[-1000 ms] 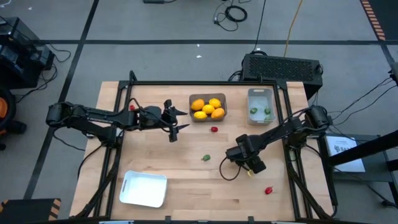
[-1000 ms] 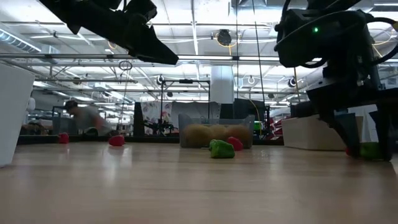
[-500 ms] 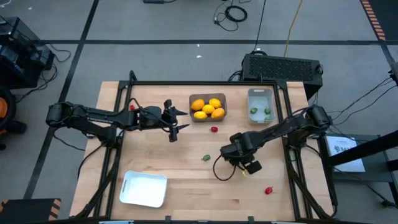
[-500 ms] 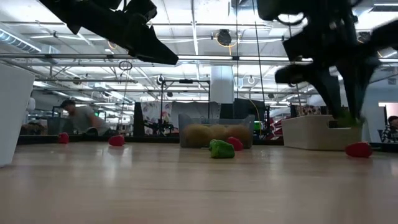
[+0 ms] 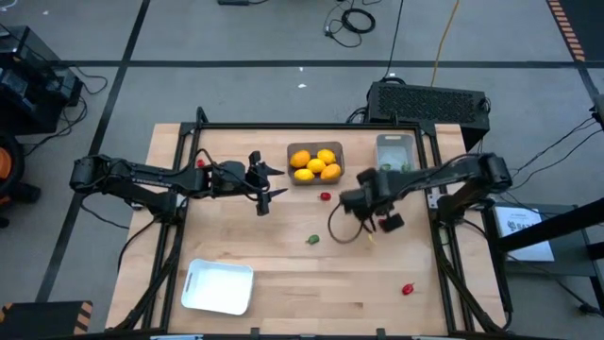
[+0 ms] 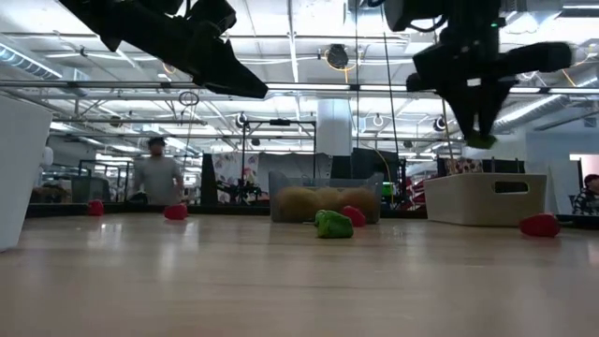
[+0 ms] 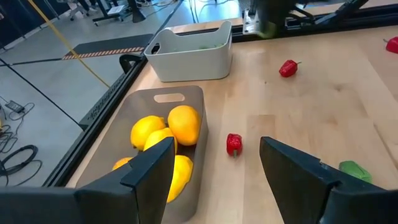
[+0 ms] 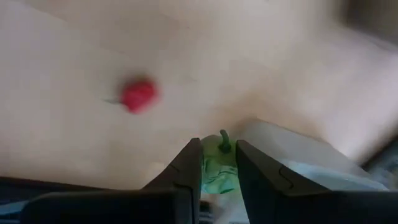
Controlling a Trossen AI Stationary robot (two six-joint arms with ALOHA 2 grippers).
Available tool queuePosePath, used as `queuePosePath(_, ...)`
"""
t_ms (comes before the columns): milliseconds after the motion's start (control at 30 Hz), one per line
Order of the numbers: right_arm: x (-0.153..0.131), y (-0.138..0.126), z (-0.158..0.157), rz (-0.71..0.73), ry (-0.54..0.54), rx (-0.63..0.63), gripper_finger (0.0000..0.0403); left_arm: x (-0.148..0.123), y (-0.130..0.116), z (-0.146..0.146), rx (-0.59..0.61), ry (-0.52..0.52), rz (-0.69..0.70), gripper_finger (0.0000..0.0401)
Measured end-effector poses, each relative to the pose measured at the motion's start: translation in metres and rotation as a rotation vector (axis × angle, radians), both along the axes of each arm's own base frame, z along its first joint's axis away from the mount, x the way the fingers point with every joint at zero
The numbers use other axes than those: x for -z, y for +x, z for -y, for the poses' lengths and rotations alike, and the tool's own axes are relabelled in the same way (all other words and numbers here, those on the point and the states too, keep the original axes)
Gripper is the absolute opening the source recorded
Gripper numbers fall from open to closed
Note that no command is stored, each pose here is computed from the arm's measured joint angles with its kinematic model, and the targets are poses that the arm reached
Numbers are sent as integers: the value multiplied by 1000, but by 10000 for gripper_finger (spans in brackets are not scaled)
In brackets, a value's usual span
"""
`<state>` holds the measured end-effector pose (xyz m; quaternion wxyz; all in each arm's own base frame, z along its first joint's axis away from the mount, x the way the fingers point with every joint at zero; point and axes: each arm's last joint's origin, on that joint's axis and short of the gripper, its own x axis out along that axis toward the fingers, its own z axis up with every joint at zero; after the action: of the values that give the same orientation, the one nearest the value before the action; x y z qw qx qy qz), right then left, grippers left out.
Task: Sort produce into baskets
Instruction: Put the green pepper into the gray bin
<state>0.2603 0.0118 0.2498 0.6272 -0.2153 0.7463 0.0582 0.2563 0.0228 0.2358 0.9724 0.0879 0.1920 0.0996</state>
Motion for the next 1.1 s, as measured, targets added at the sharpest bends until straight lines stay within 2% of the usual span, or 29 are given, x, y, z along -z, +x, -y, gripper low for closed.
queuePosePath(167,-19,-13,41,52,-96,47,75,0,0,0,0,0,2,244)
queuePosePath(333,-25,-22,81,84,-100,127,75,-1,0,0,0,0,6,244)
queuePosePath(600,-23,-40,143,116,-115,336,75,0,0,0,0,0,4,244)
queuePosePath(833,-23,-58,170,119,-122,467,113,2,-1,0,2,3,-22,244)
queuePosePath(1100,-23,-62,178,138,-133,528,157,2,-1,0,2,5,-25,244)
